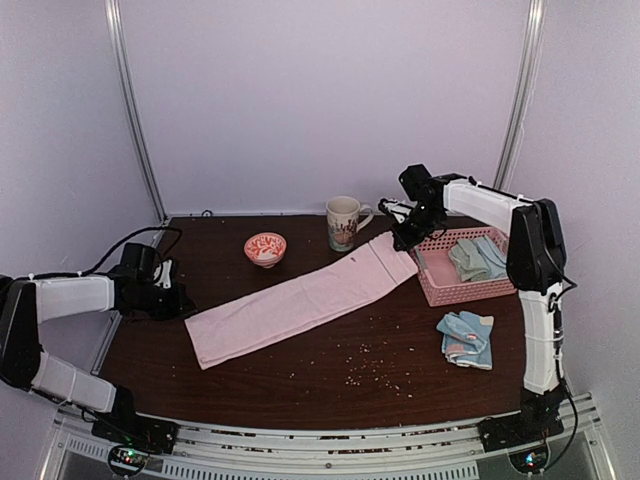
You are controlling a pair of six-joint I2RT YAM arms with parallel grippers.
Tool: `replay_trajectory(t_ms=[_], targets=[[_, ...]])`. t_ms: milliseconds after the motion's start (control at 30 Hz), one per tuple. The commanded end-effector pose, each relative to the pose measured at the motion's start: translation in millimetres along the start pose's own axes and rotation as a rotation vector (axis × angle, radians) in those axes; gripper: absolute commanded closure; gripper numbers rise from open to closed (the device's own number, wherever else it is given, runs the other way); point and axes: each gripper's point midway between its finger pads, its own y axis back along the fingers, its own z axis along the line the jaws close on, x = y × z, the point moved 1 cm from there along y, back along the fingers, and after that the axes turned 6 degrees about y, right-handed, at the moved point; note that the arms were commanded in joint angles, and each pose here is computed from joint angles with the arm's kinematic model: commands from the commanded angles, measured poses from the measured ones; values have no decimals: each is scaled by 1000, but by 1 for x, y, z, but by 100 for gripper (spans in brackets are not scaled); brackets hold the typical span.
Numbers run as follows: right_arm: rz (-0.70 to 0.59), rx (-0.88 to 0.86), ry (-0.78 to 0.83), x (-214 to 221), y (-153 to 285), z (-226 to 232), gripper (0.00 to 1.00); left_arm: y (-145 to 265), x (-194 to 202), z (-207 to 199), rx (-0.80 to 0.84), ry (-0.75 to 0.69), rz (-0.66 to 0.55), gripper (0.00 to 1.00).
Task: Roll the towels
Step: Pick up the towel from the center of the board.
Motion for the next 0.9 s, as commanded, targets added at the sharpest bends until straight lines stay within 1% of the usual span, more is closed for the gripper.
replay_trajectory(t_ms=[0, 167, 333, 533, 733, 867], targets=[[-59, -135, -7, -15, 30, 21, 100, 2, 8, -12, 76, -26, 60, 100], [-94, -331, -47, -22, 40, 56, 100, 3, 19, -11, 68, 17, 105, 100], [-142, -527, -61, -33, 54, 101, 100, 4, 34, 0, -10, 62, 199, 100], [-144, -695, -56, -40, 59, 157, 100, 10, 41, 12, -109, 102, 251, 100], [-112, -786, -32, -41, 51, 197, 100, 7, 49, 21, -141, 120, 264, 96], [-138, -795, -25, -54, 56, 213, 100, 0, 56, 22, -146, 116, 278, 96]])
